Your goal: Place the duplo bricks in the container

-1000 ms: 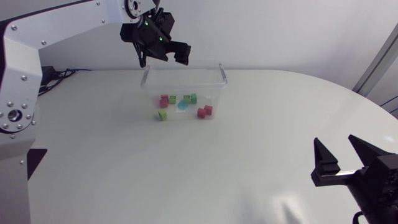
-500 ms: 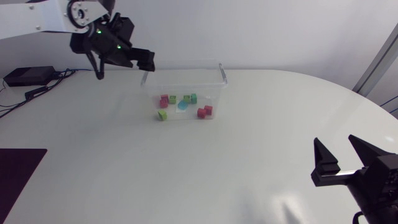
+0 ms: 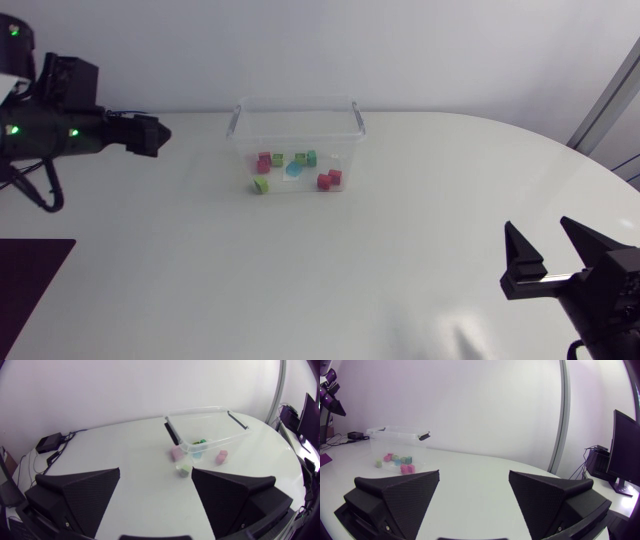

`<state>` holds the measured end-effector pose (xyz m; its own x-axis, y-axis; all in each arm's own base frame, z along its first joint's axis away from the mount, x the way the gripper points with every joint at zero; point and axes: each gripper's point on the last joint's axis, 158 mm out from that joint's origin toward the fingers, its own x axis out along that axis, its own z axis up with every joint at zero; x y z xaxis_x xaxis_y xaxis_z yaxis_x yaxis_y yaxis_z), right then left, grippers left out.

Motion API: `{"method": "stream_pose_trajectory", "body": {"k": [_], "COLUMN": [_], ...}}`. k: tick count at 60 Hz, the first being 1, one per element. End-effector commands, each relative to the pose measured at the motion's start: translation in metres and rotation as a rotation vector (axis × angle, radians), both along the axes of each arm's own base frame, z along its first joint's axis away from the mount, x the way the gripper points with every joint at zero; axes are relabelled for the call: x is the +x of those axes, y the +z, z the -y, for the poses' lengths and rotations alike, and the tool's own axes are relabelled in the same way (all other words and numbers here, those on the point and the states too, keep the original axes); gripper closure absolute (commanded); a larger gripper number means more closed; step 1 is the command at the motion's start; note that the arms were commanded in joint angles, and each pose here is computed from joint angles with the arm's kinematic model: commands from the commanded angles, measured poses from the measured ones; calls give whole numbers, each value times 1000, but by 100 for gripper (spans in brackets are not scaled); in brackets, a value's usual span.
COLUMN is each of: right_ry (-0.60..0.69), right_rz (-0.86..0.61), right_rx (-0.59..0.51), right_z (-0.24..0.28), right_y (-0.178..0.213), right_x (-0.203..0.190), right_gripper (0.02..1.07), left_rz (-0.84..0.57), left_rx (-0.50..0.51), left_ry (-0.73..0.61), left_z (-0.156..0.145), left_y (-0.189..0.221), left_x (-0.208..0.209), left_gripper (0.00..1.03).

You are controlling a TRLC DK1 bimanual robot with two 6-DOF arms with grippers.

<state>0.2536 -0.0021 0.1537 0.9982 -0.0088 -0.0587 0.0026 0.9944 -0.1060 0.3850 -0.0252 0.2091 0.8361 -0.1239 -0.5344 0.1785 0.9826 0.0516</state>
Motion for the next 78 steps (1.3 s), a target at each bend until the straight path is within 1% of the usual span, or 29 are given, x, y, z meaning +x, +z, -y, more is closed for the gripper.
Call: {"method": "stream_pose_trajectory", "body": {"k": [1, 6, 11, 26, 48, 78], "right_ry": [17, 17, 17, 17, 8, -5], "right_rz": [-3, -3, -3, -4, -1, 2], "right_rx": [-13, -13, -14, -13, 30, 94], "right_z": [-3, -3, -3, -3, -2, 0], "right_y": [-6, -6, -6, -6, -5, -5], "right_x": [0, 0, 0, 0, 1, 1], "right_gripper": [7, 7, 7, 7, 7, 7], "left_rz": [36, 109, 137, 243, 336, 472], "left_rx": [7, -13, -20, 6, -19, -86], "left_ry": [30, 56, 72, 40, 81, 137], "left_z": [-18, -31, -38, -26, -23, -22], "left_y": [-8, -8, -17, -41, -47, -57], "left_x": [-22, -41, -58, -100, -116, -130], "left_gripper": [3, 3, 3, 3, 3, 3]}}
